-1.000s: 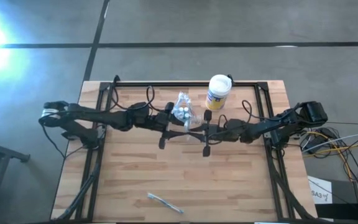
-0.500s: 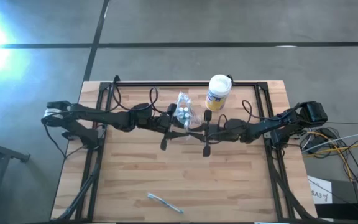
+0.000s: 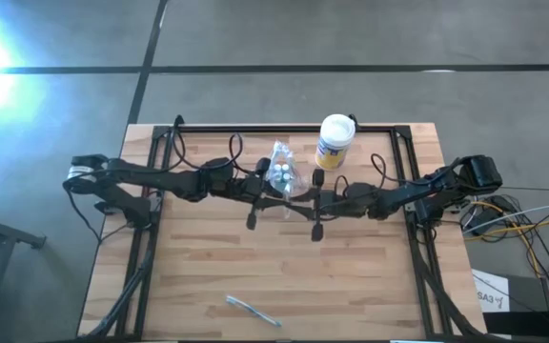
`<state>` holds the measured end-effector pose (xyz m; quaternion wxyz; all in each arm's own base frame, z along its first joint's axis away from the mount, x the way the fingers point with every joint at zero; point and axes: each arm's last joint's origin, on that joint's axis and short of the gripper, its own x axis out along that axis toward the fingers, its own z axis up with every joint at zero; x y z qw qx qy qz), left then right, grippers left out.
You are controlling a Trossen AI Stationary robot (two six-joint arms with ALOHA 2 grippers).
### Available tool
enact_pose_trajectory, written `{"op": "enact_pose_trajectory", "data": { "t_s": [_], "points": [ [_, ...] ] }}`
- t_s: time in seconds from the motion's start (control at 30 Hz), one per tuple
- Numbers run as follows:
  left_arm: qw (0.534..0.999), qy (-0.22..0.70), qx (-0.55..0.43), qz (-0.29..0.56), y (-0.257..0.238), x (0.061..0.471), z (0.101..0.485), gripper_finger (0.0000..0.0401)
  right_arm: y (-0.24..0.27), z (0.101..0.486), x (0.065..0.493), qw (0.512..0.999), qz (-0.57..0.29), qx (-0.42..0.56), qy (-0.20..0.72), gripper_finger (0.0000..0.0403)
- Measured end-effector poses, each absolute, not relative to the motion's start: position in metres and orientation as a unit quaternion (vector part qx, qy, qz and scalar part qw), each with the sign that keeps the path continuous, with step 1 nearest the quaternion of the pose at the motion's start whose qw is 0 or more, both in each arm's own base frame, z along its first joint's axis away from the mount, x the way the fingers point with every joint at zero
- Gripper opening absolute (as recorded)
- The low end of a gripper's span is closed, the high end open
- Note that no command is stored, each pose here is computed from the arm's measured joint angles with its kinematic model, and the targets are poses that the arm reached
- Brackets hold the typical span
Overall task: Pick & Place toothbrushing station
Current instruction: Put the blue toothbrush into the transparent organizer
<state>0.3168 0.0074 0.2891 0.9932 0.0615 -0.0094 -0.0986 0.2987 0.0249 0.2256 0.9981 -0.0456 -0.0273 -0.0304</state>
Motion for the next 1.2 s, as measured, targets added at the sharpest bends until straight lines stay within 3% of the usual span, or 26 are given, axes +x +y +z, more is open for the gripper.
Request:
{"op": "enact_pose_trajectory", "data": {
  "t_s": [0.3, 0.5, 0.7, 1.07, 1.2],
  "points": [
    [0.992, 0.007, 0.071, -0.100, 0.006, 0.296, 0.296, 0.0023, 0.024, 0.230, 0.297, 0.997, -0.035, -0.050, -0.036, 0.0155],
    [0.993, 0.006, 0.070, -0.098, 0.004, 0.250, 0.307, 0.0022, 0.027, 0.235, 0.290, 0.998, -0.026, -0.052, -0.014, 0.0176],
    [0.996, 0.012, 0.062, -0.063, 0.004, 0.195, 0.294, 0.0022, 0.029, 0.239, 0.278, 0.999, -0.017, -0.051, -0.006, 0.0146],
    [0.999, -0.022, 0.038, -0.001, 0.005, 0.131, 0.265, 0.0022, 0.027, 0.235, 0.230, 0.998, 0.028, -0.038, -0.029, 0.0019],
    [0.999, -0.052, 0.013, 0.005, 0.005, 0.119, 0.252, 0.0022, 0.024, 0.229, 0.205, 0.997, 0.027, -0.033, -0.057, 0.0011]
  ]
}}
